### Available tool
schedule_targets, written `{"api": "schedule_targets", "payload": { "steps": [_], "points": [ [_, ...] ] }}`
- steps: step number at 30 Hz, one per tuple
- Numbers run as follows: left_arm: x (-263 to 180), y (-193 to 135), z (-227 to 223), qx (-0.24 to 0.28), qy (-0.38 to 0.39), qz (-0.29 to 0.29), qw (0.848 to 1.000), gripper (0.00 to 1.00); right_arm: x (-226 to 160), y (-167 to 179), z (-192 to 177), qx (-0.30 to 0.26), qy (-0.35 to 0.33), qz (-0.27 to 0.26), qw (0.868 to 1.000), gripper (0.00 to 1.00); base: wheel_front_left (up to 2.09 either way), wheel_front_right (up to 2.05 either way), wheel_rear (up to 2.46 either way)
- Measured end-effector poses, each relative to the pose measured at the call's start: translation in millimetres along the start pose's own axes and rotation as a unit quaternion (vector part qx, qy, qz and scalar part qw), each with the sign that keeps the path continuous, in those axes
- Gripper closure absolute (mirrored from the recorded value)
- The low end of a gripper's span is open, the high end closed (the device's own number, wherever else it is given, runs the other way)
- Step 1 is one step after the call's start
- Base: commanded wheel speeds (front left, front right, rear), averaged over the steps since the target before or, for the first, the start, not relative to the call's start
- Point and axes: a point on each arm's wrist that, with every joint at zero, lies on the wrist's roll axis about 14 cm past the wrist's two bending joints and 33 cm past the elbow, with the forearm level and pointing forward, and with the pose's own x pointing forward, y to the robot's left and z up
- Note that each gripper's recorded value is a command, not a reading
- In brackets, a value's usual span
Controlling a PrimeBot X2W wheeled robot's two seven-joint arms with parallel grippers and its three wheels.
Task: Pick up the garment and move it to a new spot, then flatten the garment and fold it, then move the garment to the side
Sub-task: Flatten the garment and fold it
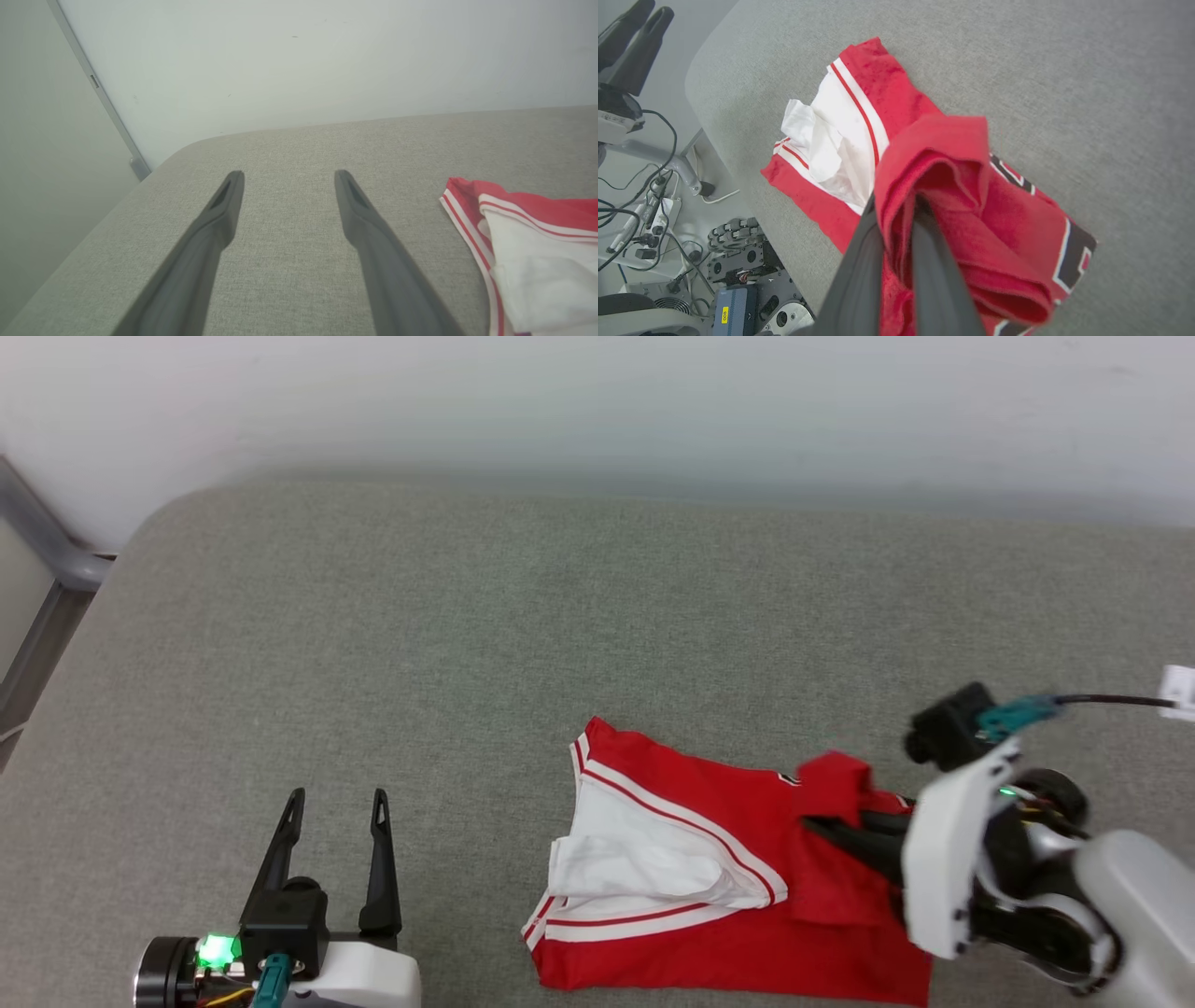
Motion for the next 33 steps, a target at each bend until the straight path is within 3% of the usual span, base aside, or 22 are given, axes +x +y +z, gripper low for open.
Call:
{"api": "schedule_targets", "payload": {
  "steps": [14, 22, 26, 27, 28, 29, 33],
  "points": [
    [10, 2, -9, -0.001, 0.014, 0.010, 1.000, 0.00, 92, 62, 11, -0.084, 0.050, 0.068, 0.993, 1.00, 0.00, 0.00, 0.00],
    [15, 0, -14, 0.000, 0.021, 0.008, 1.000, 0.00, 117, 47, -33, -0.085, 0.126, 0.044, 0.987, 1.00, 0.00, 0.00, 0.00],
    [16, -1, -15, -0.001, 0.022, 0.008, 1.000, 0.00, 119, 44, -38, -0.076, 0.123, 0.038, 0.989, 1.00, 0.00, 0.00, 0.00],
    [16, -1, -15, -0.001, 0.022, 0.008, 1.000, 0.00, 119, 45, -37, -0.074, 0.115, 0.039, 0.990, 0.72, 0.00, 0.00, 0.00],
    [16, -2, -14, -0.001, 0.021, 0.007, 1.000, 0.00, 118, 45, -34, -0.072, 0.103, 0.038, 0.991, 0.21, 0.00, 0.00, 0.00],
    [16, -3, -13, -0.002, 0.019, 0.005, 1.000, 0.00, 116, 44, -30, -0.072, 0.092, 0.036, 0.992, 0.00, 0.00, 0.00, 0.00],
    [14, -4, -7, -0.005, 0.010, 0.002, 1.000, 0.00, 104, 45, -3, -0.088, 0.023, 0.035, 0.995, 0.00, 0.00, 0.00, 0.00]
  ]
}}
